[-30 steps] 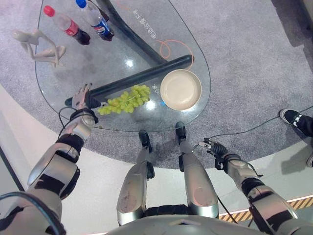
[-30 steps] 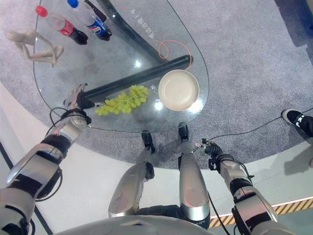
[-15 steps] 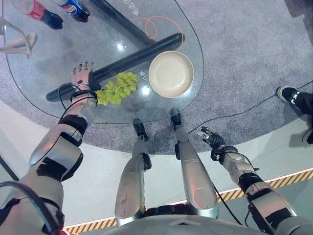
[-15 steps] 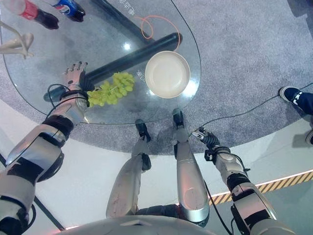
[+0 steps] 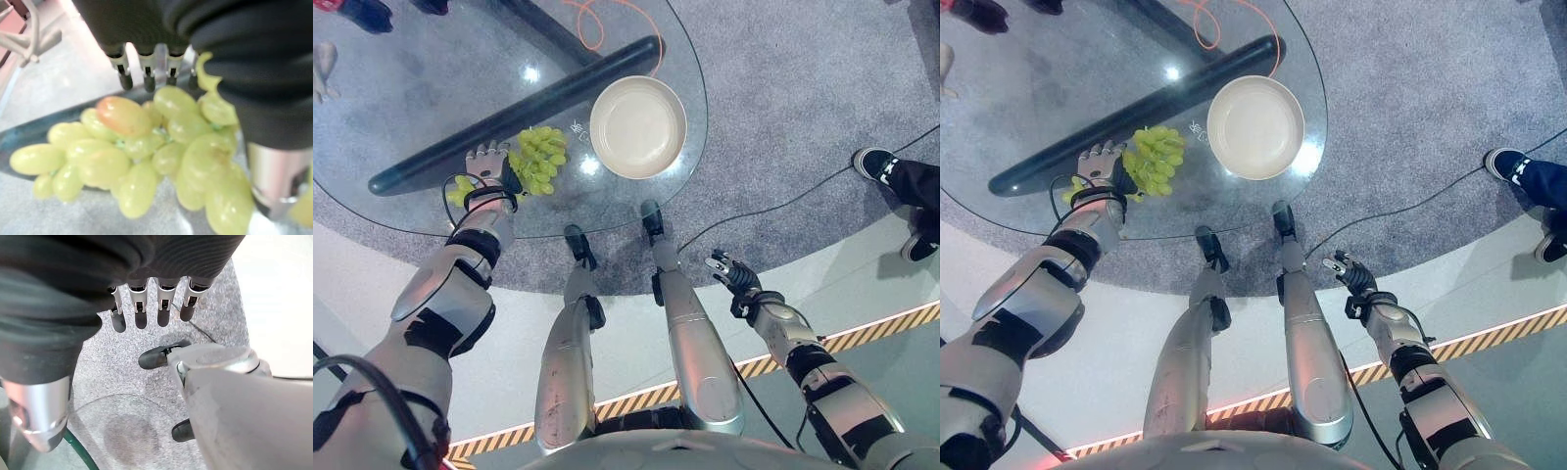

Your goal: Pick up fruits into the plate

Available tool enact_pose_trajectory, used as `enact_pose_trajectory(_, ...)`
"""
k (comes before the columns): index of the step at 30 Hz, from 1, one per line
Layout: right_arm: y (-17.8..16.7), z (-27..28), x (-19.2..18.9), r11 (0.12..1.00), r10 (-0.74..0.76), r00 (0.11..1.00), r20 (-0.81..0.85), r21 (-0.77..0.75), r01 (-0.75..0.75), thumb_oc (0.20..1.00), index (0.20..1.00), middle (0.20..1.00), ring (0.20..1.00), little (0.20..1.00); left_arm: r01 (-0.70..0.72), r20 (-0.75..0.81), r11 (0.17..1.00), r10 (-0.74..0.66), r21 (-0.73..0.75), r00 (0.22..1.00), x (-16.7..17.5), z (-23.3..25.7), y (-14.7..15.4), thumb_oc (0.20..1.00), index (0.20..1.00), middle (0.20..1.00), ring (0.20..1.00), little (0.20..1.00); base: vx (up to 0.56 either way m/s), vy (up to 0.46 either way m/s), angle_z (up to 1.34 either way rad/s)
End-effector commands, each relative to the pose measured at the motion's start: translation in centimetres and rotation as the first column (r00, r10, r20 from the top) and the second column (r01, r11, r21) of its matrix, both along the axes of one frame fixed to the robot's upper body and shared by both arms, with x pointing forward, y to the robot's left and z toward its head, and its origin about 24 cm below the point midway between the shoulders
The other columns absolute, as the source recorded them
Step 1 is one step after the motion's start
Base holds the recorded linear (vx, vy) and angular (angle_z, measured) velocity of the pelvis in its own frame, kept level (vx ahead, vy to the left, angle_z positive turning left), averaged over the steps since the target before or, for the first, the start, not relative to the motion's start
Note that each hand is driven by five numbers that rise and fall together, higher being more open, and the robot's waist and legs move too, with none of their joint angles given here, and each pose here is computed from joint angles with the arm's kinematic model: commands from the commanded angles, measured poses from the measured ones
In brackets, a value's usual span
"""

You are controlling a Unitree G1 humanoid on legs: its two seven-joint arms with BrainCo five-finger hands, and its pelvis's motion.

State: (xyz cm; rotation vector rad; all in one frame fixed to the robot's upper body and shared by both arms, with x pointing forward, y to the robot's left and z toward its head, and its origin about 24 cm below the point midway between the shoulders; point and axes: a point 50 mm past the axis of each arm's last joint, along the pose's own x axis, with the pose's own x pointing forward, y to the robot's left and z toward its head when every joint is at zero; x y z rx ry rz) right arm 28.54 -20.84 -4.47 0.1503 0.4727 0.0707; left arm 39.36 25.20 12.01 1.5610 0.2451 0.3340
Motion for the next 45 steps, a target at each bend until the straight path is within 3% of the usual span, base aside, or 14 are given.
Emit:
enact_pose_trajectory(1,1.4,0.1,-0.2,0.998,0.019,0.999,0.041,0.062,-0.021,1.000,1.000,1.000,1.000,1.000,-0.108,-0.053,0.994,0.108,0.002,0.993,-1.0,-1.3,2.1,1.000,1.000,1.000,1.000,1.000,-0.02,-0.056,-0.02)
enact_pose_trajectory(10,2.7,0.8,0.5,0.993,0.037,0.997,0.069,0.110,-0.044,1.000,1.000,1.000,1.000,1.000,-0.186,-0.025,0.982,0.188,0.039,0.982,-1.4,-1.2,2.9,1.000,1.000,1.000,1.000,1.000,0.00,-0.018,0.00)
enact_pose_trajectory(11,2.8,0.8,0.5,0.993,0.037,0.997,0.068,0.112,-0.045,1.000,1.000,1.000,1.000,1.000,-0.193,-0.014,0.980,0.194,0.043,0.981,-1.5,-1.1,3.0,0.903,0.903,0.903,0.903,0.903,0.00,0.000,0.00)
enact_pose_trajectory(12,3.0,0.7,0.5,0.992,0.043,0.997,0.068,0.116,-0.051,1.000,1.000,1.000,1.000,1.000,-0.203,0.010,0.978,0.202,0.057,0.979,-1.5,-0.8,3.1,0.200,0.200,0.200,0.200,0.200,0.00,0.000,0.00)
enact_pose_trajectory(25,3.1,0.4,0.3,0.989,0.048,0.997,0.060,0.135,-0.056,1.000,1.000,1.000,1.000,1.000,-0.195,0.069,0.980,0.191,0.050,0.979,-1.6,-0.6,3.5,0.200,0.200,0.200,0.200,0.200,0.00,-0.008,0.00)
enact_pose_trajectory(36,2.3,0.3,0.0,0.993,0.034,0.998,0.060,0.113,-0.041,1.000,1.000,1.000,1.000,1.000,-0.092,0.115,0.989,0.105,-0.112,0.988,-1.6,-1.8,2.6,0.200,0.200,0.200,0.200,0.200,0.02,0.049,0.00)
enact_pose_trajectory(45,1.3,0.2,-1.0,0.995,-0.009,0.997,0.078,0.103,0.001,1.000,1.000,1.000,1.000,1.000,0.060,0.179,0.948,-0.003,-0.312,0.984,-2.3,-2.8,1.9,0.200,0.200,0.200,0.200,0.200,0.06,0.066,0.03)
